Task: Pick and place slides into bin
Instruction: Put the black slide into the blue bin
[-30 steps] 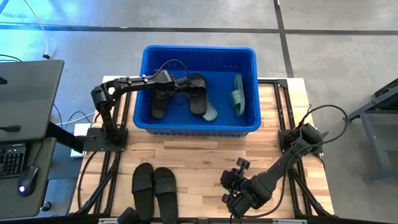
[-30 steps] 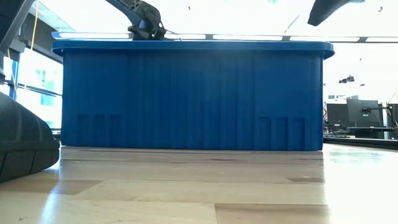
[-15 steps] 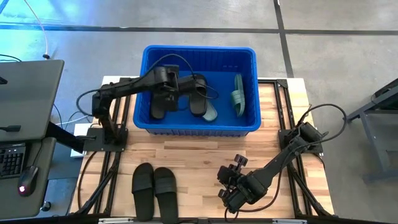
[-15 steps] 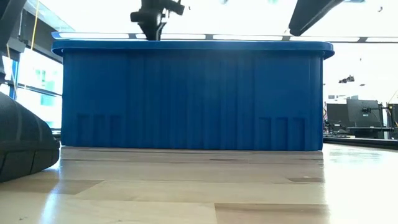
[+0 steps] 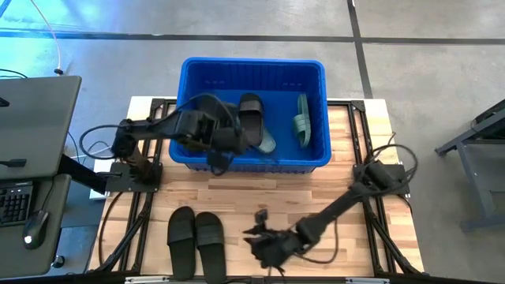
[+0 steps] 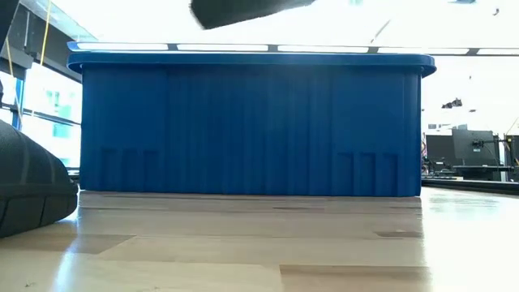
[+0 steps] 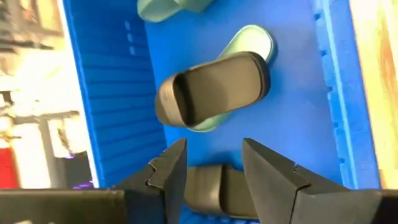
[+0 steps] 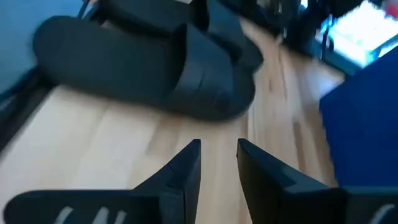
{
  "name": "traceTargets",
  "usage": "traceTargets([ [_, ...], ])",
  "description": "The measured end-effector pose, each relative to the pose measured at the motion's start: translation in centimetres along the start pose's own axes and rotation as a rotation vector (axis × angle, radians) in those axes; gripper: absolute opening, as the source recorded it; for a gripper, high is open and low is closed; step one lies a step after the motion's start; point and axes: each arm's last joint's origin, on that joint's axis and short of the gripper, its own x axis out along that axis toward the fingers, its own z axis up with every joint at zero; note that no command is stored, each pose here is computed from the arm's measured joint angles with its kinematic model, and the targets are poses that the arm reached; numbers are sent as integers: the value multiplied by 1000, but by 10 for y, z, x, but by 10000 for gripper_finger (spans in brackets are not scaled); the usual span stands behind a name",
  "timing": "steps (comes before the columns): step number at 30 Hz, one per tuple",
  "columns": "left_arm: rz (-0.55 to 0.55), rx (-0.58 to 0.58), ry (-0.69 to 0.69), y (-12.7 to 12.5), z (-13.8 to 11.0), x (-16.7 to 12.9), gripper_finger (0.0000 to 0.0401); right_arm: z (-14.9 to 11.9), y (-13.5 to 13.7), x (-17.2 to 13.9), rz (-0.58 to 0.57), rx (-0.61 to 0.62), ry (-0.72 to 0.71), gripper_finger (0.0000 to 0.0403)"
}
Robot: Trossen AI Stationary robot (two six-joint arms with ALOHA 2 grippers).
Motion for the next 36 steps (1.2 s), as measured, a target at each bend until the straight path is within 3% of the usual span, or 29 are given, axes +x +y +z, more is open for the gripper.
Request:
traceTargets([
  [4,63,34,-3,-8,3,-7,143,-4,-13,32,23,32,-95,114],
  [11,70,49,-1,-8,3,-7,142,-9,-16,74,302,95,-260,160],
  [16,69,49,-1,-8,3,-8,142,-13,-5,99,212,-14,-328,191],
  [22,67,45,-2,-8,3,-8,142,-9,-4,113,229,27,-345,201],
  [28,67,34,-2,-8,3,-8,143,-14,-13,119,195,59,-288,186],
  [36,66,13,-3,-8,3,-8,142,-23,-26,127,145,0,-196,155],
])
